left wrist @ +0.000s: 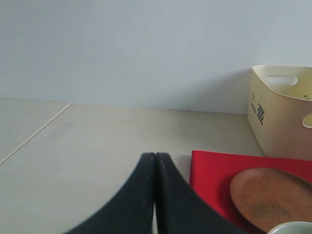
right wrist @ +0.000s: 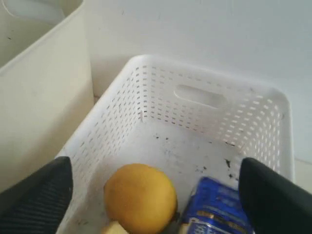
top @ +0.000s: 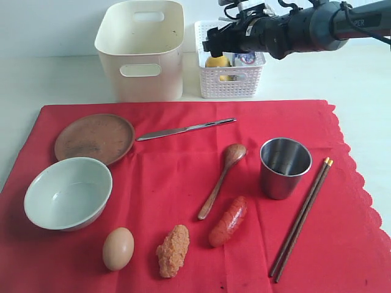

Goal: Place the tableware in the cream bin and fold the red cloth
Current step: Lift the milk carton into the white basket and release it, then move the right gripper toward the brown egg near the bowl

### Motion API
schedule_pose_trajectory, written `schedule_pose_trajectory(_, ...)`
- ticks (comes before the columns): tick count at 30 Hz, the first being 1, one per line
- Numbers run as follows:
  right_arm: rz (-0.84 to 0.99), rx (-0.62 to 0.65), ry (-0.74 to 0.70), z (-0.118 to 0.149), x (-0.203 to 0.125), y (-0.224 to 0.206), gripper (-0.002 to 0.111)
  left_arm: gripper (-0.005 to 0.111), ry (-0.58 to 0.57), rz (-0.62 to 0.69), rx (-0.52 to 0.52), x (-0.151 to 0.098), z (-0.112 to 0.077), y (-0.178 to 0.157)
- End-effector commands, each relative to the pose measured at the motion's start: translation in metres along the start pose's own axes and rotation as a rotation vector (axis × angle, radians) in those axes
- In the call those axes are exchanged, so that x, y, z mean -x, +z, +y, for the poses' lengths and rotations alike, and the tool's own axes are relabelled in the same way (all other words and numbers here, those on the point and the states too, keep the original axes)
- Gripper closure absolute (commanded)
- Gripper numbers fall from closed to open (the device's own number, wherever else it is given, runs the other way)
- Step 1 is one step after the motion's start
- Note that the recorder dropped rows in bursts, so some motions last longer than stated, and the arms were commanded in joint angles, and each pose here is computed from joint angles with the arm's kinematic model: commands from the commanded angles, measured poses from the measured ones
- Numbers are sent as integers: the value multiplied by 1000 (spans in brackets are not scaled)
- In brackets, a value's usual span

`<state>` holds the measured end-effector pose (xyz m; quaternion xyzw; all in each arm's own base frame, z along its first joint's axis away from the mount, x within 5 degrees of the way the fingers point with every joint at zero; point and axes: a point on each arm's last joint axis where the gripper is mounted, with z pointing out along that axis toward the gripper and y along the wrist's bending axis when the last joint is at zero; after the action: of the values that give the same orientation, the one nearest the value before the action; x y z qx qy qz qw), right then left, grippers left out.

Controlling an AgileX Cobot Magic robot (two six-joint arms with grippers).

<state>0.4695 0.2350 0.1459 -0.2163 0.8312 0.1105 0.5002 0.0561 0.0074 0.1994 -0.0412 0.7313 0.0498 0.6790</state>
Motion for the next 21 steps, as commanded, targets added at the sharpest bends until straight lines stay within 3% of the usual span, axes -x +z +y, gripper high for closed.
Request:
schedule_pose_trajectory(1,0,-13,-7,-6,14,-9,11,106,-13,-5,1,0,0,0)
schedule_pose_trajectory(7,53,-37,-13,-9,57,-55,21,106,-13,-5,1,0,0,0)
schedule_pose_trajectory(10,118,-54,-30,-12,80,-90,46,106,-13,-5,1,0,0,0)
schedule_pose_trajectory(11,137,-59,-28,-13,87,-102,62,106,-13,-5,1,0,0,0)
schedule_pose_trajectory(15,165,-65,-26,-13,93,-134,101,106,-13,-5,1,0,0,0)
schedule_pose_trajectory(17,146,-62,-27,-12,89,-153,108,106,-13,-5,1,0,0,0)
schedule_pose_trajectory(21,125,-53,-26,-10,75,-176,108,106,-13,-5,1,0,0,0)
